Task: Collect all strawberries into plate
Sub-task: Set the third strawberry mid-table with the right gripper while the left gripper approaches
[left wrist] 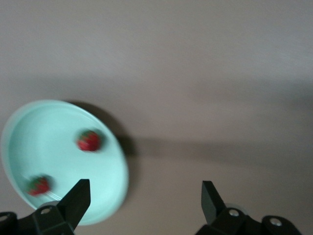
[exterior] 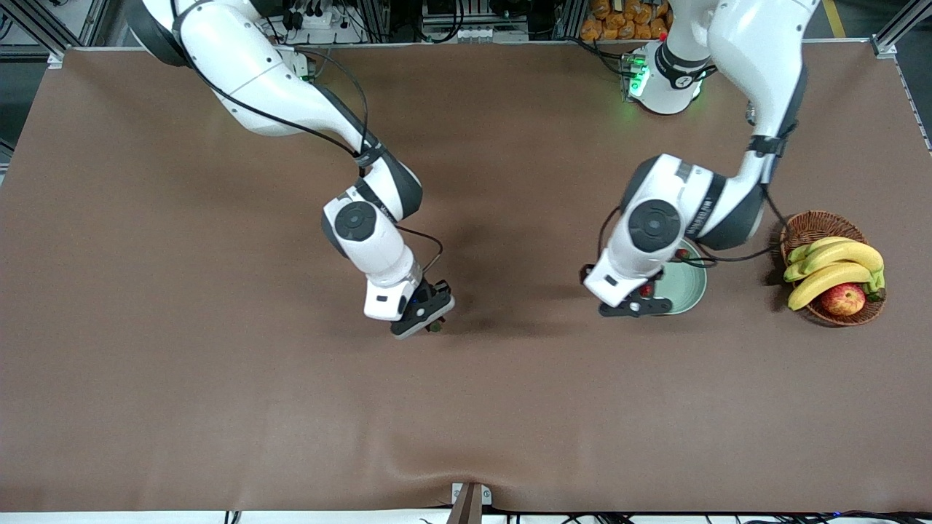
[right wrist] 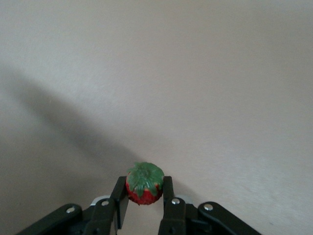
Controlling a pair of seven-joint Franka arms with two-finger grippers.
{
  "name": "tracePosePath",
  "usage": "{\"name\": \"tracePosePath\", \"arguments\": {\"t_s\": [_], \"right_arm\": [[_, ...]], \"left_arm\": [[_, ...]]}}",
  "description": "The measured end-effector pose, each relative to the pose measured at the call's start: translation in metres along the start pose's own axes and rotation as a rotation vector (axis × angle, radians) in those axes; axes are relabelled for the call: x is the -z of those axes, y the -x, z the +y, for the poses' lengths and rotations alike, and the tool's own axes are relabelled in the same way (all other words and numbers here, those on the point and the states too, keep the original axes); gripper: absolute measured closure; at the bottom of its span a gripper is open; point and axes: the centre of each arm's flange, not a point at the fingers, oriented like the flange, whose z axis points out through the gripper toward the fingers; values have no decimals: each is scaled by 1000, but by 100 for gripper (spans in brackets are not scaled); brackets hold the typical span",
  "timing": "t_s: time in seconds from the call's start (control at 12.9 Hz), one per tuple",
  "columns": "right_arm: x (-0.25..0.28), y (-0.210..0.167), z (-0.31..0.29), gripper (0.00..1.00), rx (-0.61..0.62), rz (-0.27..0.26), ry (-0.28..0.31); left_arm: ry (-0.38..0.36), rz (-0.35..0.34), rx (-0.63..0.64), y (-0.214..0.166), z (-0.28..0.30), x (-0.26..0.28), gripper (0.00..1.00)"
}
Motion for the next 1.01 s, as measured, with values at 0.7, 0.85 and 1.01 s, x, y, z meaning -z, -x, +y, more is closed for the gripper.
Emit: {"name": "tracePosePath", "arguments": {"t_s": [0.7, 0.85, 1.01], "right_arm": [[-11, -7, 4, 4, 22, 9, 34], [3, -11, 39, 0, -4, -20, 90], [24, -12, 82, 0, -48, -53, 142]], "left_arm": [[143, -34, 258, 24, 130, -13, 0], [216, 15, 302, 22, 147, -12, 0], [301, 69, 326, 12, 161, -10, 0]]}}
